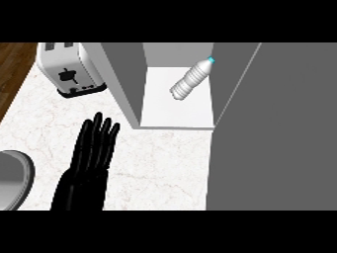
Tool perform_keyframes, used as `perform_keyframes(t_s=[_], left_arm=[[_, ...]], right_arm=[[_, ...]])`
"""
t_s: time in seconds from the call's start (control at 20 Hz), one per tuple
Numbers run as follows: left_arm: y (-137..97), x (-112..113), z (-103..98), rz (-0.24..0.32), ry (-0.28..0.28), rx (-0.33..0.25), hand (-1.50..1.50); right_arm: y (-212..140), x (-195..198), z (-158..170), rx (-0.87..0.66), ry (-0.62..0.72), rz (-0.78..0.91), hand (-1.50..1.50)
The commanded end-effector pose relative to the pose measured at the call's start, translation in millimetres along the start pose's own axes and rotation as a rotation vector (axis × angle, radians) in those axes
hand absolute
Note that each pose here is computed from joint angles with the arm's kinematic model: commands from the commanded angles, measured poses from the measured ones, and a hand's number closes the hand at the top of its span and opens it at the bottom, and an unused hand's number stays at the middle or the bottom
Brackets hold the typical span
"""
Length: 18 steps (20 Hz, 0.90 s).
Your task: Pick up the bottled water, place it into the cabinet and close the cabinet
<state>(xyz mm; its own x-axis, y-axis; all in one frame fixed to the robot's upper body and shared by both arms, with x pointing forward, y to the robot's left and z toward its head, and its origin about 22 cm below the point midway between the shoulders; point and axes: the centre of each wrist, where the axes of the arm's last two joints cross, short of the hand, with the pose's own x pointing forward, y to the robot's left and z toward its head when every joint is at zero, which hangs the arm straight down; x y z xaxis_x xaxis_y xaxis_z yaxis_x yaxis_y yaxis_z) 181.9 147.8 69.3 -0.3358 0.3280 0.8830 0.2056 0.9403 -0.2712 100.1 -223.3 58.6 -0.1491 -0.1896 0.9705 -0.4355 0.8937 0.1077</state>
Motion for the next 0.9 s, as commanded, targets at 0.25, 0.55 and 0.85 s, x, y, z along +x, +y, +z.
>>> perform_keyframes(t_s=[0.25, 0.55, 0.85], left_arm=[[17.3, 56.6, 50.0, -0.007, -0.072, 0.066, -1.50], [46.5, 76.9, 79.2, -0.025, -0.064, 0.106, -1.50], [67.6, 94.0, 95.5, -0.021, -0.074, 0.115, -1.50]], right_arm=[[24.7, 12.0, -8.8, 0.304, 0.066, 0.072, 1.50], [41.5, 23.4, -8.3, 0.384, 0.039, 0.082, 1.50], [67.0, 45.5, -9.5, 0.410, 0.045, 0.097, 1.50]])
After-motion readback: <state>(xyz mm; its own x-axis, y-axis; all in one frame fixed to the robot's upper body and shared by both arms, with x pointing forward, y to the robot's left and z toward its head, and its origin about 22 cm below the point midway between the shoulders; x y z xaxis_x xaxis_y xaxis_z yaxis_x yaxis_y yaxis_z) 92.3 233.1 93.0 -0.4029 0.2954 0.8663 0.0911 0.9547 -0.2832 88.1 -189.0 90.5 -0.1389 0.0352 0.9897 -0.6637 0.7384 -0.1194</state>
